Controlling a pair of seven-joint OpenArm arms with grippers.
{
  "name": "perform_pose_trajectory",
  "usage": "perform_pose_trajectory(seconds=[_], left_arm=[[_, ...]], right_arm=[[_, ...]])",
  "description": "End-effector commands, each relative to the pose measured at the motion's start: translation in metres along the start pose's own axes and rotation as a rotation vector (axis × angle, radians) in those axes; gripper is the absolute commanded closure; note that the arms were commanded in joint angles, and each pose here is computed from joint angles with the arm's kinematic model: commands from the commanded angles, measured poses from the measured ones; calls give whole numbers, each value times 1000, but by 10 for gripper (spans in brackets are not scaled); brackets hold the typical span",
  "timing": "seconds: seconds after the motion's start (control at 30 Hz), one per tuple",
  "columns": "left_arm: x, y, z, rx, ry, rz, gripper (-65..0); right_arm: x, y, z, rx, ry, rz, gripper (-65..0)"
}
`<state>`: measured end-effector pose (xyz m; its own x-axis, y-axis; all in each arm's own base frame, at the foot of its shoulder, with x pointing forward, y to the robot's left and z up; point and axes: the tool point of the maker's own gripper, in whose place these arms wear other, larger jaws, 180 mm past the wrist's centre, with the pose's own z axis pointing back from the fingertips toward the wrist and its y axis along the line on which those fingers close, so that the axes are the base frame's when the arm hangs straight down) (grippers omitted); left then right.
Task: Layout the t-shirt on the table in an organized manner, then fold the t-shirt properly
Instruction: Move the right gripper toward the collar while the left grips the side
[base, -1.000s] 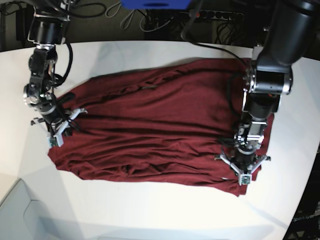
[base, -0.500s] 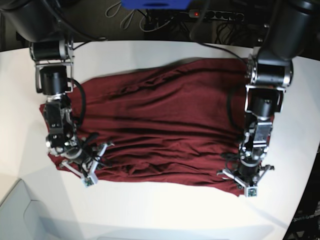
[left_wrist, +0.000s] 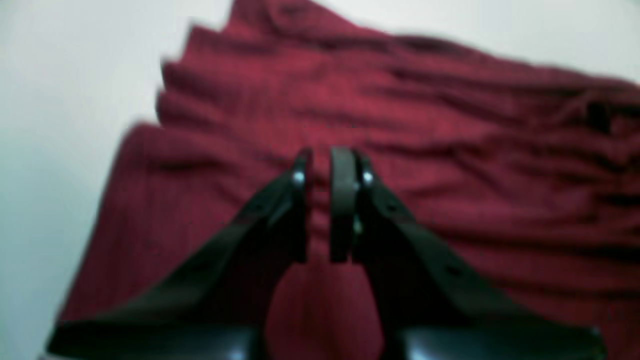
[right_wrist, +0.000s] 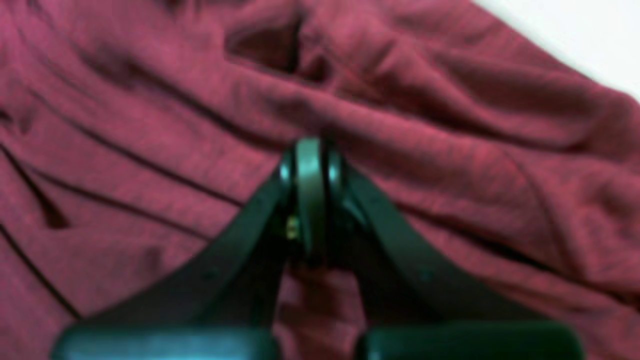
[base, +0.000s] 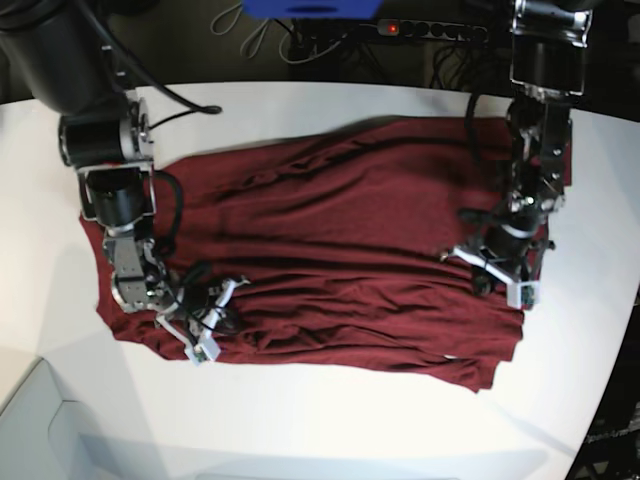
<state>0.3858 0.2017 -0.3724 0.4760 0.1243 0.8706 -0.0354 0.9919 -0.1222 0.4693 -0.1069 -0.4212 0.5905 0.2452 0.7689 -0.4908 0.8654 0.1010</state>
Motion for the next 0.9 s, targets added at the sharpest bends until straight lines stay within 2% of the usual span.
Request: perform_pose_trajectory(seconds=[0.0, 0.07, 0.23, 0.33, 0.5, 0.6, 0.67, 0.73, 0.87], left_arm=[[13, 5, 3, 13, -48, 6, -60], [-9, 13, 9, 38, -9, 35, -60], [-63, 40, 18, 105, 106, 66, -60], [-82, 49, 18, 127, 154, 72, -60], [-105, 58, 19, 152, 212, 82, -59], [-102, 57, 19, 148, 205, 81, -59], [-101, 56, 20, 146, 203, 80, -59], [-96, 56, 20, 140, 191, 78, -59], [-66, 59, 22, 144, 114, 92, -59]], right_arm=[[24, -10, 2, -15, -41, 10, 0], [21, -22, 3, -51, -67, -21, 0], [30, -82, 21, -359, -168, -46, 0], [38, -97, 29, -451, -218, -40, 0], [49, -110, 37, -540, -265, -39, 0], [52, -114, 40, -563, -281, -43, 0], [65, -114, 46, -570, -337, -23, 0], [79, -114, 52, -574, -389, -2, 0], [94, -111, 60, -576, -412, 18, 0]])
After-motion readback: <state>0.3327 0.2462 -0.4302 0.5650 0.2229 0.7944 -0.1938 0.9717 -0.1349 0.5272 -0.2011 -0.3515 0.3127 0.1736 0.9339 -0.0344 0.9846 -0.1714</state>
